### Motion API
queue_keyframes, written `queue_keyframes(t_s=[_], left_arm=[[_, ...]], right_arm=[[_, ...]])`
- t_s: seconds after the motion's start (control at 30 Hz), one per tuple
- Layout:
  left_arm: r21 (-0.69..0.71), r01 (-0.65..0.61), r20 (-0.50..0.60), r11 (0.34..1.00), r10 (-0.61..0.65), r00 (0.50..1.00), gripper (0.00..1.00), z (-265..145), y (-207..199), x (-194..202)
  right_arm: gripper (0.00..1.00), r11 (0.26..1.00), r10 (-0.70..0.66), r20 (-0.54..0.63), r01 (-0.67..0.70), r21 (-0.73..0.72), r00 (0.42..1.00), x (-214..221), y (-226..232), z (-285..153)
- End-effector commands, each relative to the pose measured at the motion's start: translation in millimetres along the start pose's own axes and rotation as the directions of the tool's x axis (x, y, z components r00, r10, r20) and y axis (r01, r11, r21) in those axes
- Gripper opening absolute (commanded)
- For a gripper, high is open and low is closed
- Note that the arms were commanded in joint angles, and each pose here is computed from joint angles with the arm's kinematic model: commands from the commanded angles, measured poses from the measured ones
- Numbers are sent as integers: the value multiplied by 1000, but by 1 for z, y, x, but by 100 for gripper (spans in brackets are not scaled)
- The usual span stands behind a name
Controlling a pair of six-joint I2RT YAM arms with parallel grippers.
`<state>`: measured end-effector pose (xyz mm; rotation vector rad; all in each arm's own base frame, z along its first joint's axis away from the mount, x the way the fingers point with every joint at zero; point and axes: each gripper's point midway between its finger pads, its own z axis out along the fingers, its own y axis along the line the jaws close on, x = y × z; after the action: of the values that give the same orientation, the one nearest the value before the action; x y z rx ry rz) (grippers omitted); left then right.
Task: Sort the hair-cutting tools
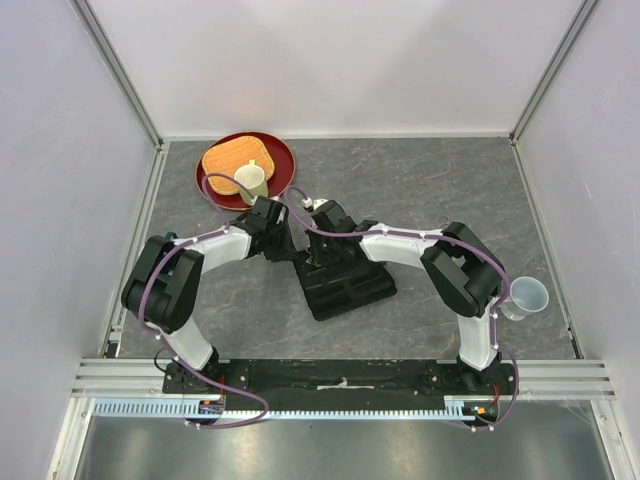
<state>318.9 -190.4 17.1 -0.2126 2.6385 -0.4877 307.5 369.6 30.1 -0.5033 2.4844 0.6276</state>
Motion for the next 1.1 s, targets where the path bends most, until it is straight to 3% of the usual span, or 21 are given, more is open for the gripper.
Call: queue_keyframes(t_s=[0.0,0.23,0.6,0.77,0.93,1.07], left_arm=[[-126,28,-44,992,-34,998,31,18,27,13],[-124,54,-41,991,-60,997,29,24,26,5],[-116,72,-40,991,-77,996,29,32,24,2],[-99,70,-46,993,-75,996,29,33,23,4],[-77,61,-47,995,-65,997,29,31,19,4],[-69,57,-50,996,-60,997,29,31,18,4]], right_arm=[[6,999,-50,-161,49,-10,986,39,-3,-4],[5,998,-66,-227,64,-14,972,59,-8,-13],[5,996,-79,-231,65,-68,970,56,3,-26],[6,998,-61,-84,62,6,995,10,4,-32],[7,996,-19,150,6,85,989,-58,6,-56],[7,995,8,188,-27,98,982,-77,2,-59]])
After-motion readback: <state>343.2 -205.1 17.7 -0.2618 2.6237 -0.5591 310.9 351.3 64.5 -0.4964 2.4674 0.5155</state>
